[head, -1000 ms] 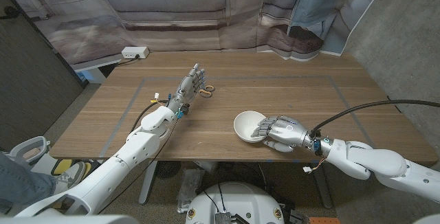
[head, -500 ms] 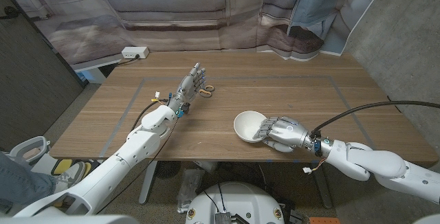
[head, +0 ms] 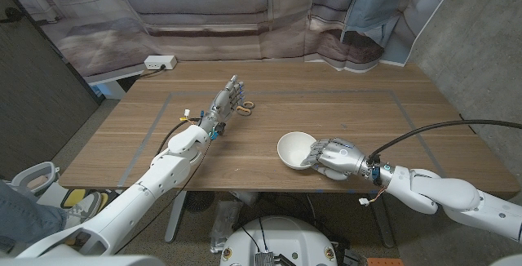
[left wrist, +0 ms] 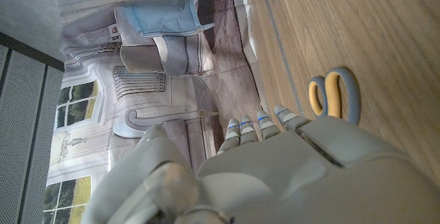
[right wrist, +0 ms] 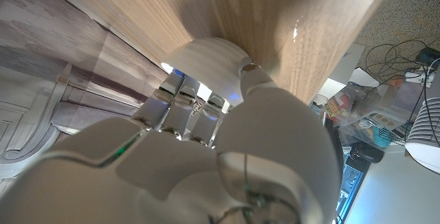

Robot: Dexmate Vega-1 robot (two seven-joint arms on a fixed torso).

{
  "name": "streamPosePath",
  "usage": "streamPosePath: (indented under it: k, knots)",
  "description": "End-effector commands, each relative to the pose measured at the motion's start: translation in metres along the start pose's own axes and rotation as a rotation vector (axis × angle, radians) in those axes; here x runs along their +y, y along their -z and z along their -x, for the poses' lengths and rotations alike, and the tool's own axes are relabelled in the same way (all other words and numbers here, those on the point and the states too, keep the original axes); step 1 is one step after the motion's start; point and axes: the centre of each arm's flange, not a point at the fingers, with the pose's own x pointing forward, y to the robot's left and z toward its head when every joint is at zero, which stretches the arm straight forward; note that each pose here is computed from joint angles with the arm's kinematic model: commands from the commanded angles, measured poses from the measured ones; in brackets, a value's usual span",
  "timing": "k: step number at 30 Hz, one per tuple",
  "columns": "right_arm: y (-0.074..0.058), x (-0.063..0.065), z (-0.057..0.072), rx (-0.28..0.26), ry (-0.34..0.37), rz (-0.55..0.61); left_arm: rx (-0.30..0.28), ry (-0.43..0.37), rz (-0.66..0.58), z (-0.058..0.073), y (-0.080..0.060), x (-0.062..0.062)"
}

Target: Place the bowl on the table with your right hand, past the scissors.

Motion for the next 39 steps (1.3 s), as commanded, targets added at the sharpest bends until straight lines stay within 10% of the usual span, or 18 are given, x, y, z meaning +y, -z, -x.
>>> streamPosePath:
  k: [1, 39]
  knots:
    - [0.002, -0.001, 0.002, 0.007, 0.019, 0.006, 0.002, 0.003, 0.008, -0.003, 0.004, -0.001]
    - [0.005, -0.012, 0.000, 0.074, 0.060, -0.032, 0.003, 0.013, -0.005, -0.007, -0.004, -0.005]
